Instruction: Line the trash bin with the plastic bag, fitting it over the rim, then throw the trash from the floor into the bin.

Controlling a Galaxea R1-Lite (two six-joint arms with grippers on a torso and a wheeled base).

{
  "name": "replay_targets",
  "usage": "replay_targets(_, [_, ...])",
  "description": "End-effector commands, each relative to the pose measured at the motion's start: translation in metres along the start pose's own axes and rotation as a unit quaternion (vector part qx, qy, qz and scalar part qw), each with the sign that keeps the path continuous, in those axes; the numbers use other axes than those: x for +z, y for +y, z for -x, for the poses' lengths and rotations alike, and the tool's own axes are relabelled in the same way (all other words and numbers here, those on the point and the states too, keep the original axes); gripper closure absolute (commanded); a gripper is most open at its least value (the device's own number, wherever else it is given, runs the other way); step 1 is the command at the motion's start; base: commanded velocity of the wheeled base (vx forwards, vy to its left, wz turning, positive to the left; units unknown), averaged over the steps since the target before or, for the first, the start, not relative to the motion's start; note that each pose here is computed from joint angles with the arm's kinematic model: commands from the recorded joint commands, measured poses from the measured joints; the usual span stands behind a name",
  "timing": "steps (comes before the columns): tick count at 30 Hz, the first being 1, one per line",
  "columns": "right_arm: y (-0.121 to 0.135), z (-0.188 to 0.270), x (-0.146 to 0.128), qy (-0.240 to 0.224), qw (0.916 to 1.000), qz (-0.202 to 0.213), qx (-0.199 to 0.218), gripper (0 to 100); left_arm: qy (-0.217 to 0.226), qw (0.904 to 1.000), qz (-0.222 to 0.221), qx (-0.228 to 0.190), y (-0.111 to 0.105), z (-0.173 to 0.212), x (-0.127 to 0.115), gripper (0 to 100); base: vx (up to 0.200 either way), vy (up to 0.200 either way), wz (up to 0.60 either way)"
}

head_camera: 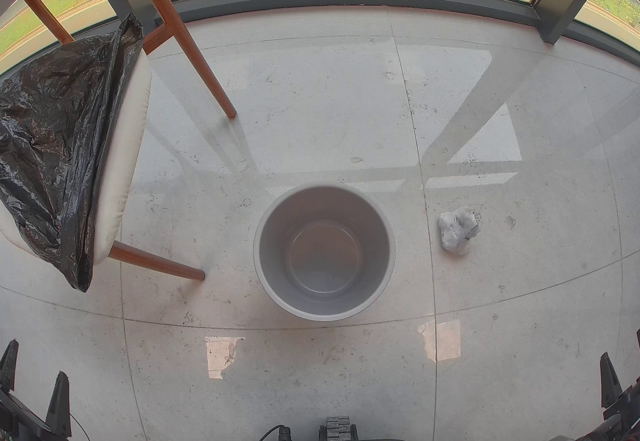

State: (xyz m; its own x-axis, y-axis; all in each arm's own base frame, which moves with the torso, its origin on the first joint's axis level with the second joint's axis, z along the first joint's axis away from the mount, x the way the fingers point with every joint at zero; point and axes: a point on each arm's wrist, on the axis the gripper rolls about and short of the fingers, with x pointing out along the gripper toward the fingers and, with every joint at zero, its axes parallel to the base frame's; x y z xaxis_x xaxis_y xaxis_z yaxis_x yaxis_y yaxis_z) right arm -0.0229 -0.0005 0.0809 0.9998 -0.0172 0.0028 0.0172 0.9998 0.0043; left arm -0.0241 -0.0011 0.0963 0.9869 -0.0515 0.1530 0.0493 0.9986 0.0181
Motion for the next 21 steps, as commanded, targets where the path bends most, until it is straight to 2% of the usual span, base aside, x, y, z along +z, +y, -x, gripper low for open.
replay_targets(1, [0.0,0.0,-0.005,0.001,1.0,0.0,0.0,0,0.005,0.9999,-0.014,-0.005,0.0,0.001,-0.005,0,0.0,0.0,0.0])
replay_targets(4, [0.0,0.0,-0.005,0.001,1.0,-0.001,0.0,0,-0.014,0.9988,-0.044,-0.019,-0.001,0.003,0.006,0,0.0,0.0,0.0])
replay_targets(6, [0.0,0.0,-0.005,0.001,1.0,-0.001,0.0,0,-0.025,0.9982,-0.044,-0.031,-0.001,0.006,0.018,0,0.0,0.0,0.0])
replay_targets(9, [0.0,0.0,-0.005,0.001,1.0,-0.001,0.0,0,-0.015,0.9983,-0.043,-0.036,-0.002,0.01,0.033,0,0.0,0.0,0.0])
replay_targets(14, [0.0,0.0,-0.005,0.001,1.0,0.0,0.0,0,0.044,0.9971,-0.035,-0.051,0.0,-0.005,0.05,0,0.0,0.0,0.0])
replay_targets(21, [0.0,0.0,-0.005,0.001,1.0,0.0,0.0,0,0.1,0.9928,-0.031,-0.058,0.001,-0.033,0.069,0,0.0,0.0,0.0])
